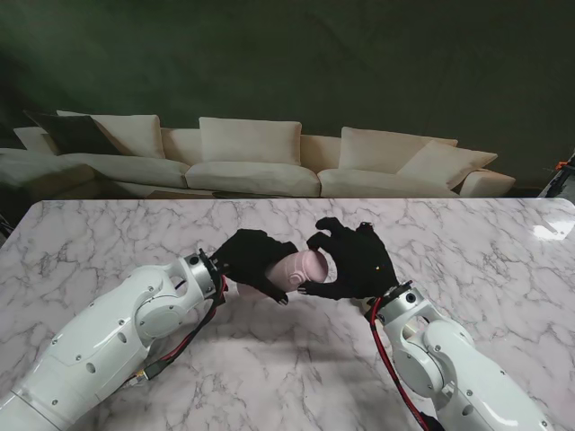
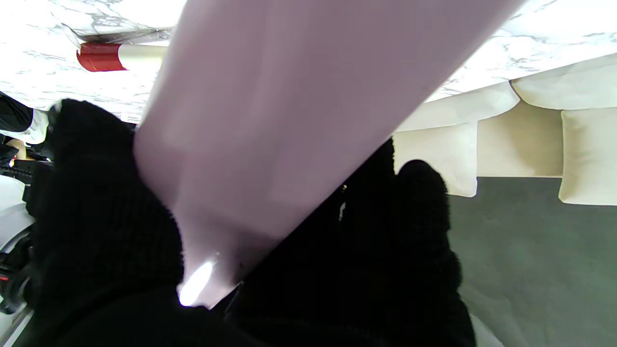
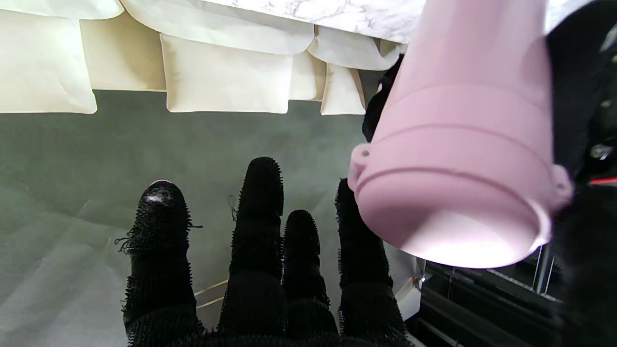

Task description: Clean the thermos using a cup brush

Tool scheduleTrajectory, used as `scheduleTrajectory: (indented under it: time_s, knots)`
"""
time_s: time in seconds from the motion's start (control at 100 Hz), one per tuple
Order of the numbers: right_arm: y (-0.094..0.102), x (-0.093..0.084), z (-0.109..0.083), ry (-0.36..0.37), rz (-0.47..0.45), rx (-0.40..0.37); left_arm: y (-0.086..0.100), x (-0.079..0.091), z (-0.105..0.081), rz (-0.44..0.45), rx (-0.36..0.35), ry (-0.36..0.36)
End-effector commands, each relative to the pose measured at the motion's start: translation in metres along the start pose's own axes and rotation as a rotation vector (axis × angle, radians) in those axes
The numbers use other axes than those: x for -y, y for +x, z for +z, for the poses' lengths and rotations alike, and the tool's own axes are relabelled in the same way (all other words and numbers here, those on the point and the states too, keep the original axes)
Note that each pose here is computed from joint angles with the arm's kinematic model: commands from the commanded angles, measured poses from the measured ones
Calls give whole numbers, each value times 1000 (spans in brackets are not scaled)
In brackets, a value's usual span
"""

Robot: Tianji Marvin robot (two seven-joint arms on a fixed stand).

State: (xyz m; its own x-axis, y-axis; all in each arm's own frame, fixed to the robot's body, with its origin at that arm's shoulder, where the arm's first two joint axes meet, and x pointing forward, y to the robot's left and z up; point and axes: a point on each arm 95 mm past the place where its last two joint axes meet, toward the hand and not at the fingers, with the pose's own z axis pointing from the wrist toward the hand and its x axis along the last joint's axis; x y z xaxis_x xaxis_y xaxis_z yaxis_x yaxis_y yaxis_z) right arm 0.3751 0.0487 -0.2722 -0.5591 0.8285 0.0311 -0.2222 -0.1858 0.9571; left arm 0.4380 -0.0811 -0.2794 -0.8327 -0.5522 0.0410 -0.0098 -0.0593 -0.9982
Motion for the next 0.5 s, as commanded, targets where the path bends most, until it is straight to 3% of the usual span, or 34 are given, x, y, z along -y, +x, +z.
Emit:
scheduleTrajectory:
  time_s: [0.0, 0.26, 0.49]
  knots:
    - [6, 7, 2, -2, 54, 12, 1, 4, 4, 2, -6, 3]
    - [17, 13, 0, 5, 221, 51, 2, 2, 5, -3, -6, -4]
    - [6, -3, -12, -31, 141, -17, 1, 3, 2, 1, 0, -6]
